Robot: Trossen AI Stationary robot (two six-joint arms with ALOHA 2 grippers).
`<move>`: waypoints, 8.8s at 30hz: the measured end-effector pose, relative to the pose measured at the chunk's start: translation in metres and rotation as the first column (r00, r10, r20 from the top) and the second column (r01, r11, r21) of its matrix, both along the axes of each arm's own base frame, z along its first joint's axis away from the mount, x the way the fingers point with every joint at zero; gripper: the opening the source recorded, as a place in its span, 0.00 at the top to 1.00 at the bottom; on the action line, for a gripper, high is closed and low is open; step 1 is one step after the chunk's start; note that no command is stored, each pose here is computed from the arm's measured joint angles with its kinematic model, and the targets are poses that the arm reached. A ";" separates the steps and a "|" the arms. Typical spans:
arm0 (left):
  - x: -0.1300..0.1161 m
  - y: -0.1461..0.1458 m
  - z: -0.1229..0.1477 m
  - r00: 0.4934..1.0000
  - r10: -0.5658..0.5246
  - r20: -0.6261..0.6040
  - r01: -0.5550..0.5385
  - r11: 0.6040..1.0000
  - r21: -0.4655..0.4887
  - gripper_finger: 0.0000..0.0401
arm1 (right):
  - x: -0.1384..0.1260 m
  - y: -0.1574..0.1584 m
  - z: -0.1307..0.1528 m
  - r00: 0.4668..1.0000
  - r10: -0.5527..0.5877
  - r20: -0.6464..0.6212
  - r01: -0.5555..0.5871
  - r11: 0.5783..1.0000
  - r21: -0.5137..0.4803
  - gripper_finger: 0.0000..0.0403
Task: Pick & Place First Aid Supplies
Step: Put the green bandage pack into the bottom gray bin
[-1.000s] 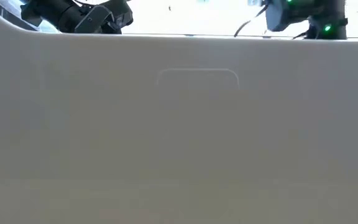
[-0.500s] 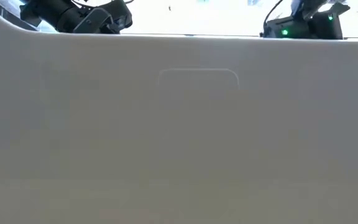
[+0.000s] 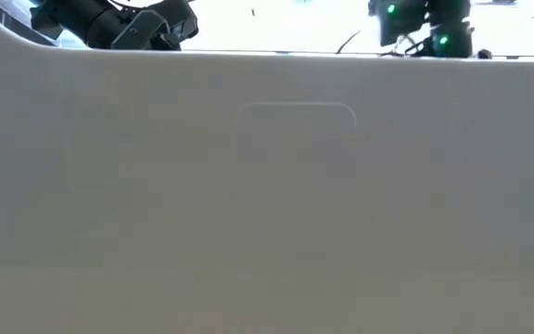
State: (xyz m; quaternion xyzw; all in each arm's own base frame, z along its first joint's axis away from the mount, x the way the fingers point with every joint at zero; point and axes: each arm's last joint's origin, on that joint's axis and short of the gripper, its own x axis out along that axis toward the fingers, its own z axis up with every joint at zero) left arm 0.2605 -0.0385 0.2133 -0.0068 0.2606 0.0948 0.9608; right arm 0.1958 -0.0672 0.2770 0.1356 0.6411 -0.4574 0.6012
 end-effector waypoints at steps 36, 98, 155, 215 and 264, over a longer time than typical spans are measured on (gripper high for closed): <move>0.015 -0.003 -0.038 0.990 -0.011 -0.138 0.015 1.000 0.025 0.51 | -0.030 -0.197 -0.129 0.835 -0.543 0.086 0.534 0.838 0.109 0.68; 0.001 -0.024 -0.024 0.991 0.108 -0.074 -0.096 0.985 0.142 0.51 | 0.018 -0.131 -0.061 0.908 -0.292 0.300 0.274 0.956 0.102 1.00; 0.089 -0.010 -0.013 0.958 -0.259 0.122 0.243 0.961 0.134 0.98 | 0.124 0.114 -0.012 0.389 0.462 0.797 -0.735 0.678 -0.035 1.00; 0.083 -0.145 -0.039 0.906 -0.383 -0.180 0.289 0.871 -0.397 0.93 | 0.076 0.252 0.000 0.037 0.784 0.620 -0.814 0.384 -0.436 1.00; 0.056 0.025 -0.054 0.735 0.191 -0.651 -0.371 0.917 -0.149 0.74 | 0.110 0.193 -0.002 0.169 0.739 0.653 -0.763 0.517 -0.388 0.96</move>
